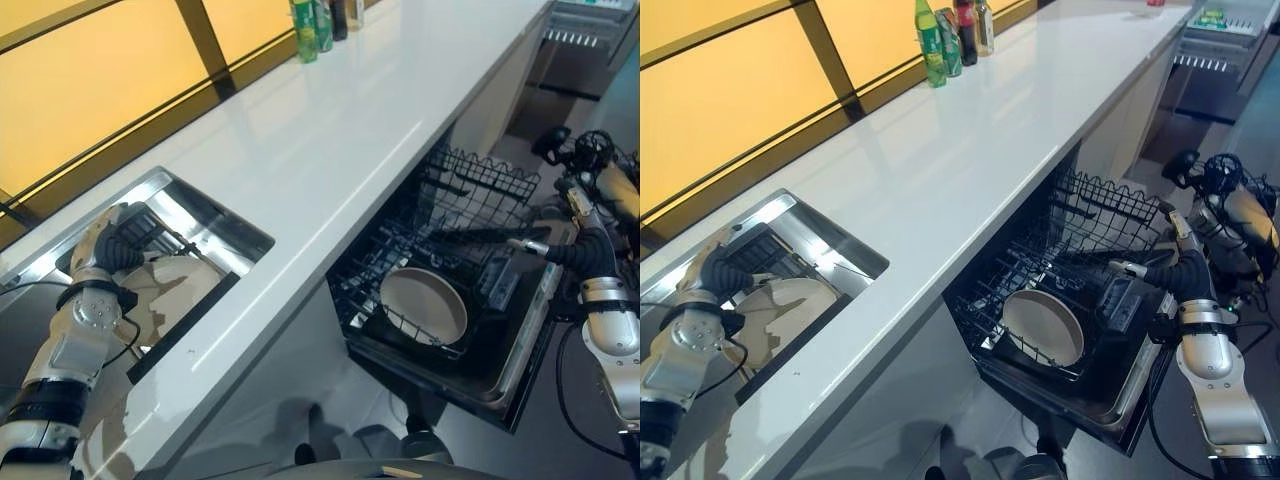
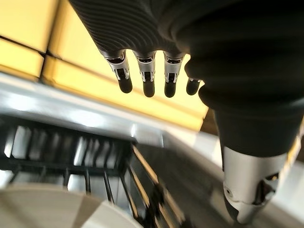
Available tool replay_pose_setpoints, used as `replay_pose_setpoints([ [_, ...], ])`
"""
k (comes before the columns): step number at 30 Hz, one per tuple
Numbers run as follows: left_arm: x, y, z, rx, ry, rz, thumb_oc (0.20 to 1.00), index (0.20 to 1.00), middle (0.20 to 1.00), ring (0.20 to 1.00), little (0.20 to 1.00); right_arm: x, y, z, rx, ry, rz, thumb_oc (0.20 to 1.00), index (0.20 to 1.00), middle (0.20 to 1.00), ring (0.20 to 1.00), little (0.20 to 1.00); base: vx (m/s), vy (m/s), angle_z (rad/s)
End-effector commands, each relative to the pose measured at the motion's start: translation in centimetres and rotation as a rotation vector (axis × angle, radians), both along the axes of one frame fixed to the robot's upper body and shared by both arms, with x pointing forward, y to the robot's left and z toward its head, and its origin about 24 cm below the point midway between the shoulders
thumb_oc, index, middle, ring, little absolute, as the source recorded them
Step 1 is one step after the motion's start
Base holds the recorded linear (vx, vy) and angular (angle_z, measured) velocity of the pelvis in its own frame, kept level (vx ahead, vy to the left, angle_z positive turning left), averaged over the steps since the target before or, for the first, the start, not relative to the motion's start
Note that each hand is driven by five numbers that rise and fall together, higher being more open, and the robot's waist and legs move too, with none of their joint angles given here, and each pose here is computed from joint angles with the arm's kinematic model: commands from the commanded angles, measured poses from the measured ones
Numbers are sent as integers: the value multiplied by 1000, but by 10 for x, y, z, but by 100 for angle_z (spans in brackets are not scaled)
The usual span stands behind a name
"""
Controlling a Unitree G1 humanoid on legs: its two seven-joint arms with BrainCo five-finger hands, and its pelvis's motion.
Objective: Pick up plates and place into dishwasher.
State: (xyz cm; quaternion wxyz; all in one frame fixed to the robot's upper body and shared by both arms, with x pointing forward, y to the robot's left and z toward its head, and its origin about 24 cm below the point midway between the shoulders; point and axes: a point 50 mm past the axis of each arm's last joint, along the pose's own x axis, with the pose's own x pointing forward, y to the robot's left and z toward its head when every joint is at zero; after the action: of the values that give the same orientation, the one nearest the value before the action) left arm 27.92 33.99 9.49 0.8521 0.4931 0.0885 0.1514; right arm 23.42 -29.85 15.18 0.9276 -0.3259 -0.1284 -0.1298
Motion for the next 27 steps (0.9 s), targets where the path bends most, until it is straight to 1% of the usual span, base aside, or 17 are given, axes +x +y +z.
replay_pose_setpoints([
  [1,6,26,20,20,35,78,1000,1000,1000,1000,1000,7,5,47,-70,-160,65,1000,1000,1000,1000,1000,73,188,-12],
  [3,3,35,13,2,65,136,1000,1000,1000,1000,1000,8,4,50,-82,-158,63,1000,1000,1000,1000,1000,63,153,-6],
  [6,-1,48,9,25,121,209,1000,1000,1000,1000,1000,7,2,51,-86,-156,63,1000,1000,1000,1000,1000,35,78,-13],
  [10,-2,54,0,-30,225,243,1000,1000,1000,1000,1000,7,2,56,-92,-168,55,1000,1000,1000,1000,1000,-7,65,-3],
  [14,-8,59,-18,-104,362,289,1000,1000,1000,1000,1000,13,5,72,-143,-223,47,1000,1000,1000,1000,1000,-26,91,2],
  [16,-12,64,-19,-88,415,305,1000,1000,1000,1000,1000,13,5,84,-163,-300,38,1000,1000,1000,1000,1000,-53,1,2],
  [20,-15,75,-5,-44,417,343,1000,1000,1000,1000,1000,12,11,106,-157,-438,42,1000,1000,1000,1000,1000,-33,-49,4],
  [23,-17,82,4,-21,383,372,1000,1000,1000,1000,1000,7,17,112,-167,-478,61,1000,1000,1000,1000,1000,-18,-27,7],
  [27,-22,88,8,18,382,392,1000,1000,1000,1000,1000,5,19,113,-174,-469,82,1000,1000,1000,1000,1000,30,16,13],
])
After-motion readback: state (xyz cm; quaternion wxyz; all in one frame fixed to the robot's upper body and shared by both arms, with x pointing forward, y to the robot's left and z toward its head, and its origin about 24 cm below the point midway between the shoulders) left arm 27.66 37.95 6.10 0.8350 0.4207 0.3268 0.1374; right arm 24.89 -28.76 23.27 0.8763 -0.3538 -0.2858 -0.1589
